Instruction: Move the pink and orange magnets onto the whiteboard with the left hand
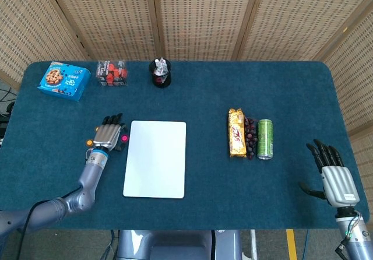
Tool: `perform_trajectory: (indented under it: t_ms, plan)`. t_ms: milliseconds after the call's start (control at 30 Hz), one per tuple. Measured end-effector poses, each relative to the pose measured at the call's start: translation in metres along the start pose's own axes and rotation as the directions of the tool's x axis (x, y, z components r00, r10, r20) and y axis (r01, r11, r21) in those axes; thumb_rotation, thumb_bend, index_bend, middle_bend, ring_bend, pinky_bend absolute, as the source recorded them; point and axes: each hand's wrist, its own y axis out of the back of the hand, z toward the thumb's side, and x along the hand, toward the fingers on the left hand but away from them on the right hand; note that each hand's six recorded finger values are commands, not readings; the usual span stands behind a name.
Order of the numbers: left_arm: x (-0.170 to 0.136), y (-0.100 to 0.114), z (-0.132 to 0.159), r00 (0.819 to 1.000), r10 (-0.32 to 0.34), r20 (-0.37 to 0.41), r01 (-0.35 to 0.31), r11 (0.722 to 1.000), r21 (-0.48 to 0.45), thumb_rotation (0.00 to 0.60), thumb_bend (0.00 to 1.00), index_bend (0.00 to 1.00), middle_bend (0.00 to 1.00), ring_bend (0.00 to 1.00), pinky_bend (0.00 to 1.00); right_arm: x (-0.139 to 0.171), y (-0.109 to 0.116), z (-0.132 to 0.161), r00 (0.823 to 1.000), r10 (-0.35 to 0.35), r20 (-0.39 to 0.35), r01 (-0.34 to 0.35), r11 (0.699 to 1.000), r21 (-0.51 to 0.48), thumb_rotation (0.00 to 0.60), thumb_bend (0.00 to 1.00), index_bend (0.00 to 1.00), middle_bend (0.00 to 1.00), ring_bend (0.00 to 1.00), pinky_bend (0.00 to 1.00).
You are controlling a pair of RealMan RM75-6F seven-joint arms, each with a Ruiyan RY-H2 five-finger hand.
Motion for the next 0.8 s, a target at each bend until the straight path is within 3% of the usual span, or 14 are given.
perform_trajectory:
  t_ms: [200,533,800]
  plan:
    - [0.000,-0.001,0.001,1.000,0.007,-0.007,-0.007,1.000,0.008,0.600,0.36,0.58,0.00,0.00,0.00,0.000,0.000,0.000,1.000,0.000,-0.001,0.000,1.000,-0.003,0.600,0.26,0.00,0.00,0.00,0.00]
    - [-0.006,0.006,0.003,1.000,0.023,0.008,-0.023,1.000,0.008,0.600,0.37,0.59,0.00,0.00,0.00,0.000,0.001,0.000,1.000,-0.001,-0.002,0.001,1.000,-0.009,0.600,0.26,0.00,0.00,0.00,0.00]
    - [-0.028,0.017,0.015,0.996,0.024,0.087,-0.025,1.000,0.008,0.600,0.37,0.59,0.00,0.00,0.00,0.001,0.001,0.000,1.000,0.000,-0.003,0.000,1.000,-0.012,0.600,0.26,0.00,0.00,0.00,0.00]
